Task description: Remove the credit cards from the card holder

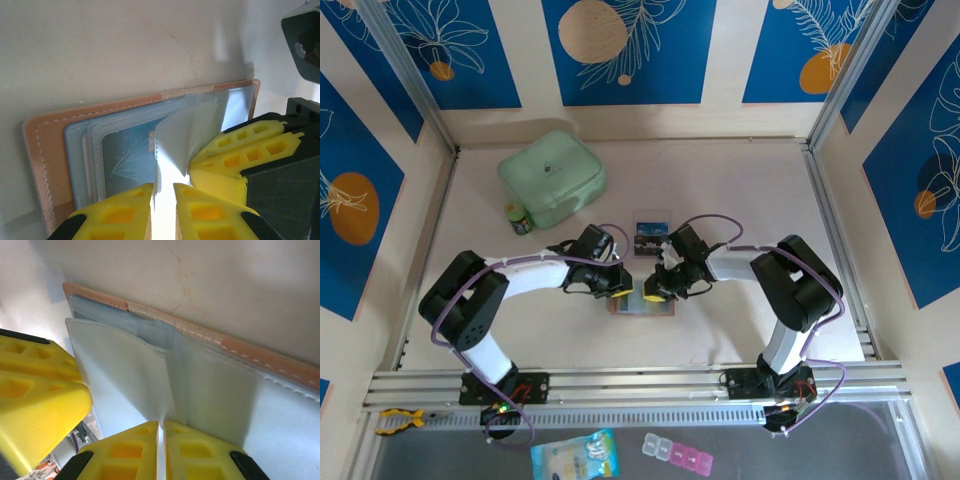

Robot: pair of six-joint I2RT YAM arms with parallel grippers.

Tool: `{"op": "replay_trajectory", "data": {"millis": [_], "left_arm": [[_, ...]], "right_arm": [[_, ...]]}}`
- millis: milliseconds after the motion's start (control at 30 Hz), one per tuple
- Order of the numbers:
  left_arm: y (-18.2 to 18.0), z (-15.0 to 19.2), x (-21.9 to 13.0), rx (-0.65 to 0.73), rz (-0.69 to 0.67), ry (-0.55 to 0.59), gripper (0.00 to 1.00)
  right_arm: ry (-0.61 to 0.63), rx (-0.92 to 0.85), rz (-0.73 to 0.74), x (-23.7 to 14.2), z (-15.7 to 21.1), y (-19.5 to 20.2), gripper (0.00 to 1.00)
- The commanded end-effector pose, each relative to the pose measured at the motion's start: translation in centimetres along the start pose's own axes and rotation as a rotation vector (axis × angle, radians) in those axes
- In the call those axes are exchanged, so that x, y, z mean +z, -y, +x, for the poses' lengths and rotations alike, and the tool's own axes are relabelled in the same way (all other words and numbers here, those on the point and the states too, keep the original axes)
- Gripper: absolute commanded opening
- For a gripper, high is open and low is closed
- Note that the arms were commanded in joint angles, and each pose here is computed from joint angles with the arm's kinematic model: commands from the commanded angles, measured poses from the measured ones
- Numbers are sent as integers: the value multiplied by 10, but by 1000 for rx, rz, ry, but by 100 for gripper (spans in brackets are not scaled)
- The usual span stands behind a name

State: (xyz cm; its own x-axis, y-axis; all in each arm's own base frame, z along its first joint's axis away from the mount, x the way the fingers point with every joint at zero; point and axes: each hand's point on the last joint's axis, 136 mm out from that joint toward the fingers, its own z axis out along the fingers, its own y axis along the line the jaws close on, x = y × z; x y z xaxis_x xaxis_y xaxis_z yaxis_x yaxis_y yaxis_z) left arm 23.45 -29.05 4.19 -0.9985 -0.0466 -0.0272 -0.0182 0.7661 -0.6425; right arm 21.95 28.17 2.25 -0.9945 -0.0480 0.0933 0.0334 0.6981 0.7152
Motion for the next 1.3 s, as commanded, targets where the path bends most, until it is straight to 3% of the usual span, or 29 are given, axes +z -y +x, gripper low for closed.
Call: {"op": "replay_trajectory", "data": {"millis": [0, 433, 567, 800, 1267], "left_arm": [[11, 4, -3, 7, 40, -13, 19], [45, 1, -11, 48, 97, -30, 22], [53, 4, -6, 66, 104, -50, 14], [60, 4, 2, 71, 110, -58, 9], [76, 5, 25, 82, 140, -89, 13]], "right_arm": [[-1, 10, -7, -8, 6, -4, 16], [117, -37, -5, -46, 0, -17, 22], [135, -31, -3, -52, 2, -14, 22], [171, -22, -7, -64, 3, -11, 22], [186, -2, 0, -72, 5, -2, 22]]}}
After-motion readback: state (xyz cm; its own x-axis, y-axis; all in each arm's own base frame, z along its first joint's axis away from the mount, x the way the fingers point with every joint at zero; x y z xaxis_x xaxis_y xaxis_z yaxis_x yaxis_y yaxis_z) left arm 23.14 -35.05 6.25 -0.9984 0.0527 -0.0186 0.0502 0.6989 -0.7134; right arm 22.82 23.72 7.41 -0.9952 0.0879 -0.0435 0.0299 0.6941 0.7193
